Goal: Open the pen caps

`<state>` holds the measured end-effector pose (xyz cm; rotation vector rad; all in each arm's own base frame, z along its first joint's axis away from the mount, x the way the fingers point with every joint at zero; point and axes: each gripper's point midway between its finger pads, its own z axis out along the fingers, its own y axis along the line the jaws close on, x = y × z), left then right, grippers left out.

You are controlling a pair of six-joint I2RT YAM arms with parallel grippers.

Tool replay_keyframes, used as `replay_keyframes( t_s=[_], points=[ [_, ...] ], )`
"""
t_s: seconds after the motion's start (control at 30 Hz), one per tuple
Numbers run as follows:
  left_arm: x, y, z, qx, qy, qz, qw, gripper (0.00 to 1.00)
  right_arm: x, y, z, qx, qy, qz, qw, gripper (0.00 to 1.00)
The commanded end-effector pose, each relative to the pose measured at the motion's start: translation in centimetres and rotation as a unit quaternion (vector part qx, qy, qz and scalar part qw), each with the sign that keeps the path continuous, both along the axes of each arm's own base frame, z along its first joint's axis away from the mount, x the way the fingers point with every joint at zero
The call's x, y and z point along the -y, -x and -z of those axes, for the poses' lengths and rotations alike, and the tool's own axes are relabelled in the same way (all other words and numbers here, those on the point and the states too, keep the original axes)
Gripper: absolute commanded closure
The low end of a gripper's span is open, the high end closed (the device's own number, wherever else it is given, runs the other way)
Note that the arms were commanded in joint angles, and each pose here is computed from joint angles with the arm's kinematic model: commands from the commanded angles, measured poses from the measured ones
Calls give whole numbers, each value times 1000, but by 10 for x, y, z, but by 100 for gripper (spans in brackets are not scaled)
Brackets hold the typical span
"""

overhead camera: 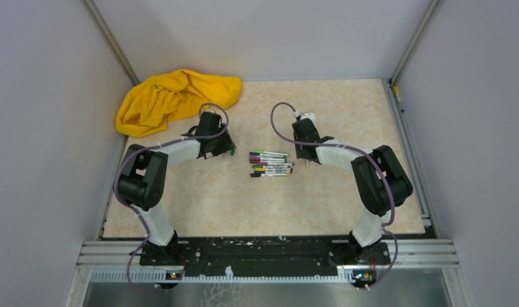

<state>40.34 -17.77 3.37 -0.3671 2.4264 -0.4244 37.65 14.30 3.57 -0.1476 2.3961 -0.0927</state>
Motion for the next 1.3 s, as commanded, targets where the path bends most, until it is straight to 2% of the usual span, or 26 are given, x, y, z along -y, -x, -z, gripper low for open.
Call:
replay_keyframes(
  t_s=[0.0, 0.1, 0.3, 0.53, 0.77, 0.93, 1.27],
  points=[
    [-8, 12, -3, -15, -11, -7, 1000, 44, -5, -28, -60, 73, -11, -12, 997, 60],
    [-5, 10, -17, -2, 2, -8, 1000, 41, -14, -33, -75, 84, -12, -43, 995, 59],
    [1, 15, -46, 30, 42, -7, 999, 32, -61, -41, -94, 89, -26, -167, 981, 56],
    [17, 37, -76, 68, 133, 12, 989, 30, -110, -41, -85, 39, -12, -314, 949, 55],
    [21, 59, -87, 85, 189, 13, 978, 29, -140, -23, -67, 5, -25, -413, 910, 54],
    [18, 69, -89, 95, 200, 10, 975, 28, -147, -13, -58, -6, -20, -443, 896, 54],
    [16, 77, -90, 103, 206, 10, 973, 28, -143, -11, -34, -23, 6, -445, 895, 55]
  ],
)
